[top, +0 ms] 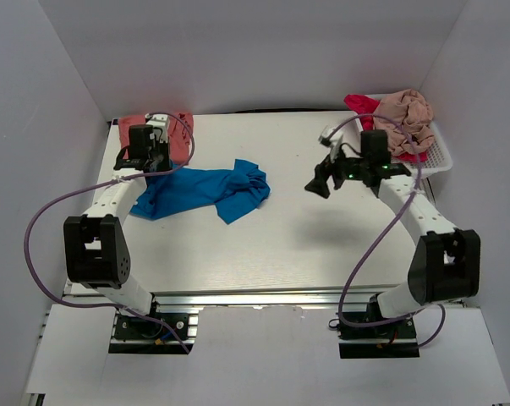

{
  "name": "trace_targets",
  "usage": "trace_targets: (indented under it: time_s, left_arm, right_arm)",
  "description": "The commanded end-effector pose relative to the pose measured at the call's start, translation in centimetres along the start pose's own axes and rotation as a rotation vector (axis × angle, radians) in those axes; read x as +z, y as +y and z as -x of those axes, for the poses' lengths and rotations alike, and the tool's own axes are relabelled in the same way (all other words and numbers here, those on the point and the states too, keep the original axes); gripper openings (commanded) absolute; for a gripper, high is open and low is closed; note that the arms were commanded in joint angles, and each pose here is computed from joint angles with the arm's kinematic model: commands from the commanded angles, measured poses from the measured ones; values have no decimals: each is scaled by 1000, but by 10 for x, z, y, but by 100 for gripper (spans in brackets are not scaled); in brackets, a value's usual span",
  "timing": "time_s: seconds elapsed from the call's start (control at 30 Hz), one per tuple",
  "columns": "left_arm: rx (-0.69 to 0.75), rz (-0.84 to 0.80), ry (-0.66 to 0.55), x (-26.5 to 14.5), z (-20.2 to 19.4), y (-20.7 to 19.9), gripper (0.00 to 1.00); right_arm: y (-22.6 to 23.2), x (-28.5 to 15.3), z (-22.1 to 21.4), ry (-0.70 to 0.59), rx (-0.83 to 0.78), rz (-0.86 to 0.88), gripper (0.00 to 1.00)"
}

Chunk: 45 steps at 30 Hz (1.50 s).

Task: Fold and stack the t-shirts
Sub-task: Flatten out the tshirt

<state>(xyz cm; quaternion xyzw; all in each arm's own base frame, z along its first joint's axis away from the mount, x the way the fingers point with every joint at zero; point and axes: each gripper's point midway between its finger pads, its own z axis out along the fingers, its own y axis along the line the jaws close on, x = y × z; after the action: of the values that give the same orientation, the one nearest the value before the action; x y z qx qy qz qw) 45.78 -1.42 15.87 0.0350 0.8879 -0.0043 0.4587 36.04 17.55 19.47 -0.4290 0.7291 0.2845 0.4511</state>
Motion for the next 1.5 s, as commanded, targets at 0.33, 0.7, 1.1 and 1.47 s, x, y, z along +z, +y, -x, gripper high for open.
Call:
trace_targets:
  time_s: [0.33, 0.7, 1.1, 1.47]
  left_arm:
    - [-26, -60, -58, -18, 19, -12, 0]
    - [-27, -67, -25, -6, 6, -14, 0]
    - [-59, -70, 2, 3, 0, -15, 0]
    - [-69, -80, 10, 12, -5, -18, 0]
  right_arm:
    - [73, 103, -47, 180, -22, 238, 87]
    - [148, 147, -54, 226, -154, 380, 87]
    - [199, 175, -43, 217, -251, 452, 87]
    - [209, 223, -55, 256, -292, 470, 84]
